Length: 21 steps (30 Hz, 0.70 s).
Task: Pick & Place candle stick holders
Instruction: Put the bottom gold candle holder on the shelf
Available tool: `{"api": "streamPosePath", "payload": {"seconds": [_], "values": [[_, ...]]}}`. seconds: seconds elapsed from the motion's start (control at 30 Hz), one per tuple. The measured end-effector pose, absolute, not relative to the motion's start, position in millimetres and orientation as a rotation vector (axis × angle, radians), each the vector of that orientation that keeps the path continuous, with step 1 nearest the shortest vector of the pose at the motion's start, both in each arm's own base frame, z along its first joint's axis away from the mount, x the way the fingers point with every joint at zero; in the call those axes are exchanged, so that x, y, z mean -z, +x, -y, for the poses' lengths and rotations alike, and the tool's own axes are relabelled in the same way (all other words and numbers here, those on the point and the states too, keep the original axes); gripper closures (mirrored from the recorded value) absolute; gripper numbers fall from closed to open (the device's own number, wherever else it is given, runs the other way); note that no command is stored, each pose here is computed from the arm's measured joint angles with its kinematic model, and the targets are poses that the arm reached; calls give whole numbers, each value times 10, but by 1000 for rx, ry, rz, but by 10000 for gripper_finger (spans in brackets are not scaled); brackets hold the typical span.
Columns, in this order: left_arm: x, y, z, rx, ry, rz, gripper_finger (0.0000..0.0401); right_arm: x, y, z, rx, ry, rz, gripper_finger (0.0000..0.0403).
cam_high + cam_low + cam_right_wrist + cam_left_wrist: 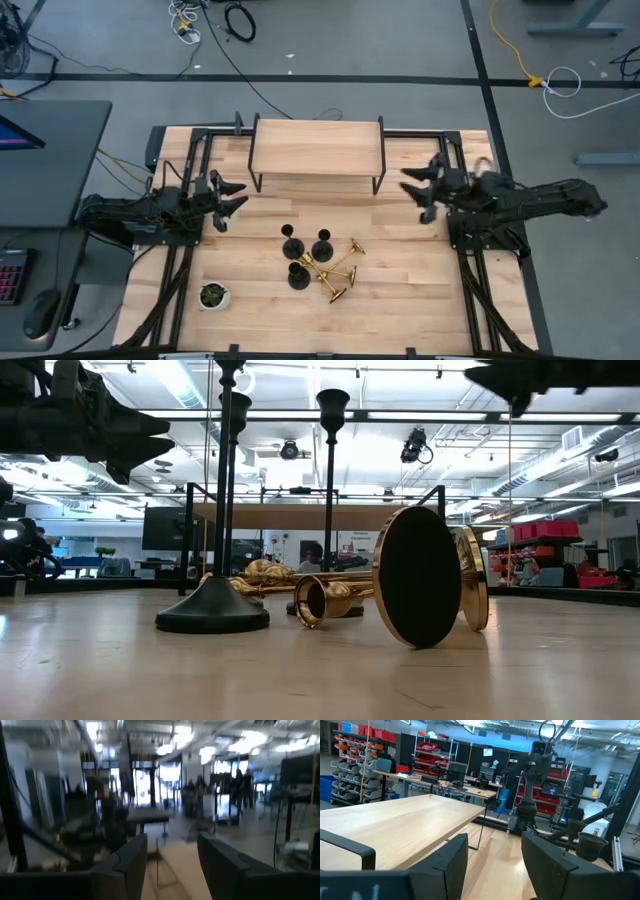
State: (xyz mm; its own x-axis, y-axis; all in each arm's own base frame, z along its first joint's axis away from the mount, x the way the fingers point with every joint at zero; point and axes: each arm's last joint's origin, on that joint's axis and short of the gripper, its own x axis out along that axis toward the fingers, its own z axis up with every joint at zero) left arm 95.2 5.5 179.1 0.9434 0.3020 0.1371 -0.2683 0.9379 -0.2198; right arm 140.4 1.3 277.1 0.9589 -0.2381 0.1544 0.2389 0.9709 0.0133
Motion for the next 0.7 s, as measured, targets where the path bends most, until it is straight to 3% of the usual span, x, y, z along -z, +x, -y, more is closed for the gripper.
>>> {"api": "streamPosePath", "payload": {"seconds": [0.3, 0.7], "values": [[-1791, 952, -55, -292, -200, 170, 213, -2841, 1962, -212, 43, -83, -278, 227], [-1787, 953, -55, -293, -199, 166, 213, -2687, 2489, -679, -90, -163, -503, 227]]}}
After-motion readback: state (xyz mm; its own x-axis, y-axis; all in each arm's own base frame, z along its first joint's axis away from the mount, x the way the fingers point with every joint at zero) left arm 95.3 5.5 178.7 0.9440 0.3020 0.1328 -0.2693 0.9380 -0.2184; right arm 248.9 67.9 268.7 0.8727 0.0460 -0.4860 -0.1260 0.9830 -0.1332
